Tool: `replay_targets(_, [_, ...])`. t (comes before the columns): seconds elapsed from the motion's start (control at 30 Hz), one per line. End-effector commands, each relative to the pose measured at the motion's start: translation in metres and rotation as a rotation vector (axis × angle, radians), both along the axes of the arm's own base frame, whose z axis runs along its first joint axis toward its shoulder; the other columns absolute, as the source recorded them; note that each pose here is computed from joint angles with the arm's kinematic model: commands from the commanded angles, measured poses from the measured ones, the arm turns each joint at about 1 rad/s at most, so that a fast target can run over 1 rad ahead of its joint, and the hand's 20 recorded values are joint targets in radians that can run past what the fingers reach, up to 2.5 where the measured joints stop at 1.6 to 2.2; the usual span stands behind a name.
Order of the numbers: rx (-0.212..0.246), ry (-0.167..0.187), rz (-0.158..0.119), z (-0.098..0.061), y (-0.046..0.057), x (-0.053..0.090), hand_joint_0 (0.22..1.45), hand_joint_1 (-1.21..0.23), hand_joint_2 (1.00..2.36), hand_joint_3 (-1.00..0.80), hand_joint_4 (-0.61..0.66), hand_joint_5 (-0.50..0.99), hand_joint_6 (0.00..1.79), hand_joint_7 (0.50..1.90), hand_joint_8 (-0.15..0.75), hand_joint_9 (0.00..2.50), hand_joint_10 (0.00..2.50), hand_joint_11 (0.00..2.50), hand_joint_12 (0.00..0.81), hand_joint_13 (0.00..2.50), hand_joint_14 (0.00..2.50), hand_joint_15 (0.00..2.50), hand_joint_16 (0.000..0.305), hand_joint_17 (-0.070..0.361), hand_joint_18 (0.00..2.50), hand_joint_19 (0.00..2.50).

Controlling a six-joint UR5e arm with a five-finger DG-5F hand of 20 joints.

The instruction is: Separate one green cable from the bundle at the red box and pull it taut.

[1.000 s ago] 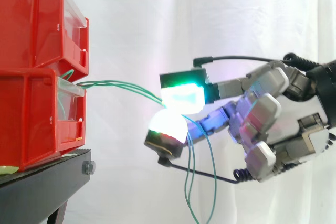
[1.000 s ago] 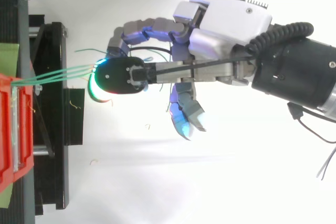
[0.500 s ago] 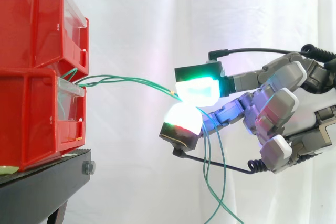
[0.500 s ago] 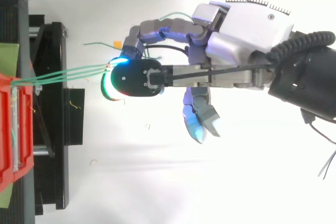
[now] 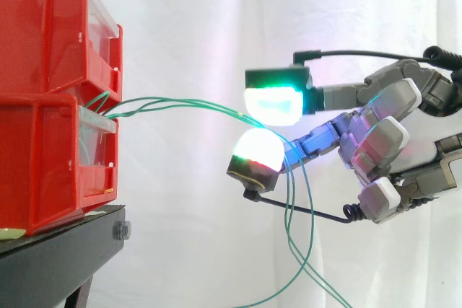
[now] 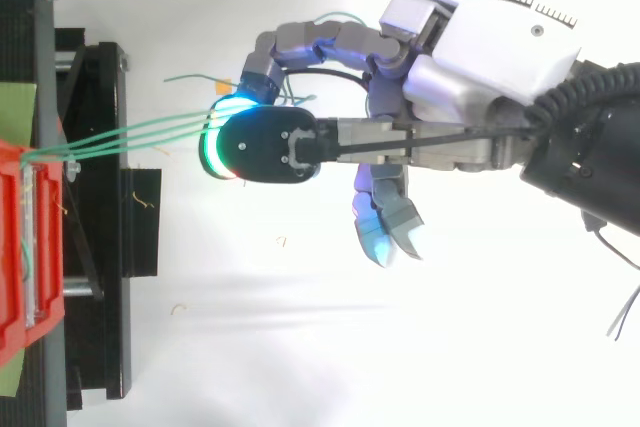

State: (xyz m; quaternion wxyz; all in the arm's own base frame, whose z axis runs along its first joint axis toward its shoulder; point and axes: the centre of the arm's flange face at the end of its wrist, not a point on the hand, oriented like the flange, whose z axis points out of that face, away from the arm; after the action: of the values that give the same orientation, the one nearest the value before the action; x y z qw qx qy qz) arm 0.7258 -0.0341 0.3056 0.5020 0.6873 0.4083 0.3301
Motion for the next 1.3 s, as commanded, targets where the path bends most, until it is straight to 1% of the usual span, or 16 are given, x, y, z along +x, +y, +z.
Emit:
replay_targets(0.0, [-0.010, -0.004, -0.009, 0.0008, 0.0013, 0.0002, 0.48, -0.48, 1.00, -0.50, 0.10, 0.15, 0.50, 1.30, 0.166, 2.21, 0.02, 0.49, 0.453, 1.85, 0.02, 0.56, 0.078, 0.175, 1.90, 0.39])
replay_targets(0.03, [-0.012, -0.003, -0.010, 0.0008, 0.0011, 0.0001, 0.48, -0.47, 1.00, -0.50, 0.10, 0.15, 0.50, 1.30, 0.165, 2.22, 0.02, 0.47, 0.453, 1.85, 0.02, 0.56, 0.079, 0.177, 1.90, 0.39])
replay_targets(0.1, [-0.013, -0.003, -0.012, 0.0009, 0.0010, 0.0001, 0.43, -0.41, 1.00, -0.50, 0.10, 0.15, 0.50, 1.30, 0.173, 2.24, 0.02, 0.44, 0.465, 1.87, 0.02, 0.53, 0.082, 0.185, 1.97, 0.34])
replay_targets(0.23, [-0.013, -0.003, -0.012, 0.0009, 0.0010, 0.0001, 0.44, -0.35, 1.00, -0.50, 0.10, 0.15, 0.50, 1.28, 0.171, 2.24, 0.02, 0.45, 0.466, 1.87, 0.02, 0.54, 0.081, 0.182, 1.96, 0.34])
replay_targets(0.3, [-0.013, -0.003, -0.012, 0.0009, 0.0010, 0.0001, 0.51, -0.29, 1.00, -0.50, 0.08, 0.15, 0.50, 1.29, 0.154, 2.23, 0.02, 0.51, 0.448, 1.85, 0.02, 0.57, 0.074, 0.167, 1.87, 0.40])
replay_targets(0.33, [-0.013, -0.002, -0.012, 0.0002, 0.0009, -0.0002, 0.51, -0.29, 1.00, -0.50, 0.07, 0.15, 0.50, 1.28, 0.160, 2.24, 0.02, 0.52, 0.449, 1.85, 0.02, 0.57, 0.073, 0.165, 1.87, 0.41])
replay_targets(0.43, [-0.013, -0.002, -0.012, 0.0008, 0.0010, -0.0001, 0.55, -0.30, 1.00, -0.50, 0.05, 0.15, 0.50, 1.28, 0.136, 2.24, 0.02, 0.55, 0.449, 1.86, 0.02, 0.60, 0.069, 0.156, 1.83, 0.44])
replay_targets(0.47, [-0.013, -0.002, -0.012, 0.0008, 0.0010, -0.0001, 0.59, -0.35, 1.00, -0.50, 0.04, 0.15, 0.50, 1.28, 0.130, 2.25, 0.02, 0.59, 0.445, 1.86, 0.02, 0.60, 0.066, 0.149, 1.79, 0.47])
replay_targets(0.53, [-0.013, 0.000, -0.012, 0.0002, 0.0009, -0.0004, 0.63, -0.40, 1.00, -0.50, 0.04, 0.15, 0.50, 1.27, 0.128, 2.25, 0.02, 0.60, 0.443, 1.86, 0.02, 0.61, 0.065, 0.146, 1.77, 0.47])
replay_targets(0.6, [-0.013, 0.000, -0.012, 0.0008, 0.0009, -0.0003, 0.69, -0.51, 1.00, -0.50, 0.04, 0.15, 0.50, 1.27, 0.120, 2.26, 0.02, 0.61, 0.444, 1.85, 0.02, 0.62, 0.063, 0.141, 1.75, 0.48])
replay_targets(0.67, [-0.014, 0.001, -0.012, 0.0001, 0.0009, -0.0005, 0.71, -0.56, 1.00, -0.49, 0.03, 0.15, 0.50, 1.27, 0.127, 2.25, 0.03, 0.62, 0.446, 1.85, 0.02, 0.62, 0.062, 0.140, 1.74, 0.49])
replay_targets(0.77, [-0.015, -0.002, -0.018, 0.0009, 0.0004, -0.0003, 0.73, -0.62, 1.01, -0.41, 0.03, 0.15, 0.50, 1.27, 0.134, 2.26, 0.02, 0.63, 0.448, 1.84, 0.02, 0.62, 0.061, 0.138, 1.72, 0.49])
replay_targets(0.93, [-0.017, -0.003, -0.023, 0.0011, -0.0001, -0.0006, 0.74, -0.68, 1.02, -0.31, 0.01, 0.15, 0.50, 1.26, 0.150, 2.26, 0.02, 0.63, 0.442, 1.84, 0.02, 0.62, 0.062, 0.139, 1.71, 0.50])
replay_targets(1.0, [-0.020, 0.000, -0.023, 0.0010, -0.0002, -0.0008, 0.72, -0.72, 1.02, -0.21, 0.00, 0.15, 0.50, 1.27, 0.157, 2.26, 0.02, 0.64, 0.441, 1.84, 0.02, 0.62, 0.063, 0.141, 1.71, 0.49])
replay_targets(1.13, [-0.023, -0.001, -0.021, 0.0011, -0.0001, -0.0004, 0.71, -0.77, 1.02, -0.16, 0.01, 0.15, 0.50, 1.28, 0.167, 2.27, 0.02, 0.62, 0.436, 1.85, 0.02, 0.62, 0.065, 0.147, 1.71, 0.47])
replay_targets(1.27, [-0.030, 0.003, -0.019, 0.0011, -0.0001, -0.0004, 0.70, -0.80, 1.02, -0.18, 0.02, 0.15, 0.50, 1.29, 0.163, 2.25, 0.02, 0.61, 0.440, 1.84, 0.02, 0.61, 0.066, 0.149, 1.71, 0.47])
